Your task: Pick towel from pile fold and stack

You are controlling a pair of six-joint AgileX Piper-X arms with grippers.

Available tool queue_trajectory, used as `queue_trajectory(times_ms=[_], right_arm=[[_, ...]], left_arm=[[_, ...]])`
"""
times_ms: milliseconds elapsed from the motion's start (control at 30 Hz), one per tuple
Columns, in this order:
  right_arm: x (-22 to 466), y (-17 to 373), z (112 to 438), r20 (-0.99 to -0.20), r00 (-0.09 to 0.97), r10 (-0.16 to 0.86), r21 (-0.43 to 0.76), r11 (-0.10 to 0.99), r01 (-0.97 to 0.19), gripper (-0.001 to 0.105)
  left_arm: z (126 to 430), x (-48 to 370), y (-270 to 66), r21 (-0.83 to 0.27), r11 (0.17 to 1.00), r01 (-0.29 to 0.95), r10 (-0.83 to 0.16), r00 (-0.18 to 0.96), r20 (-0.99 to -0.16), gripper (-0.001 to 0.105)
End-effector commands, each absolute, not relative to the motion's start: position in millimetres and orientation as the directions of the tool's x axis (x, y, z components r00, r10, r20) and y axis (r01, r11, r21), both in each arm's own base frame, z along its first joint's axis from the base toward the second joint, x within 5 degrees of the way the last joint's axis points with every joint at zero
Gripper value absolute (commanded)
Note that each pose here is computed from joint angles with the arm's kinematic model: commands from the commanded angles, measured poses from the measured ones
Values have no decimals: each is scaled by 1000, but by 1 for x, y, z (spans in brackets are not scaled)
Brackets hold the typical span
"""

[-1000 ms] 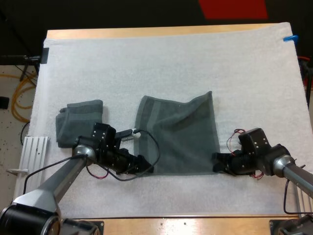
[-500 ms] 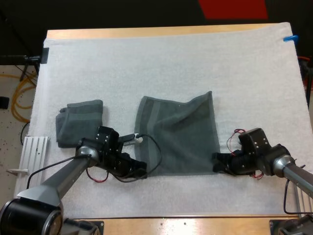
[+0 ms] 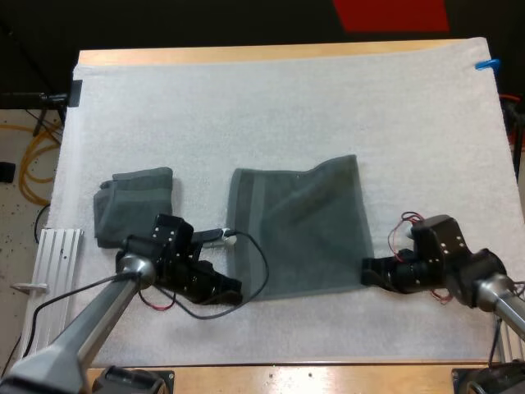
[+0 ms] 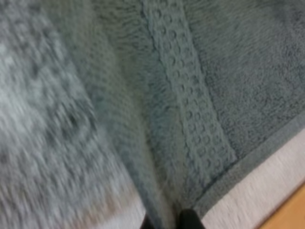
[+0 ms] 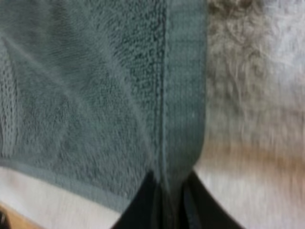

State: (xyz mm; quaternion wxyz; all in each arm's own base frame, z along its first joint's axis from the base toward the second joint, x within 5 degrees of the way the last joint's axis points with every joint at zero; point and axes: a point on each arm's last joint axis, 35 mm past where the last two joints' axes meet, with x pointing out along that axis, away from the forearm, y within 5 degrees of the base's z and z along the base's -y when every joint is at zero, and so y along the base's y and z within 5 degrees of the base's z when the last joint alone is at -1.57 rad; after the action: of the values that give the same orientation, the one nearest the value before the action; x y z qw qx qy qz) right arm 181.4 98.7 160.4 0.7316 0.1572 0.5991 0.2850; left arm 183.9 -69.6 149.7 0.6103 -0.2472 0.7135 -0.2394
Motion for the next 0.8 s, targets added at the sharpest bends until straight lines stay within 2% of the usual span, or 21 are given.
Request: queue_trajectory(times_ms=[0,233,367,567,767], right_arm=[[175,96,166,-793,110,599,566,792,-229,0],[153,86,192,-794,107,598,567,793,-222,0],[146,83,204,-785,125,607,572,788,-229,0],[159,89,211,-723,219,655,621,756,-207,0],[190,102,200,-660,303,688,680,718,-150,0]], left_arm=[[156,175,-68,-633,772,-56,-633,-155,-759,0],[180,151,-62,-635,771,-33,-629,-194,-753,0],[190,147,-63,-697,717,-16,-689,-170,-705,0],[188,170,-68,-724,690,-16,-724,-39,-689,0],[176,206,-77,-771,636,-38,-765,99,-636,0]])
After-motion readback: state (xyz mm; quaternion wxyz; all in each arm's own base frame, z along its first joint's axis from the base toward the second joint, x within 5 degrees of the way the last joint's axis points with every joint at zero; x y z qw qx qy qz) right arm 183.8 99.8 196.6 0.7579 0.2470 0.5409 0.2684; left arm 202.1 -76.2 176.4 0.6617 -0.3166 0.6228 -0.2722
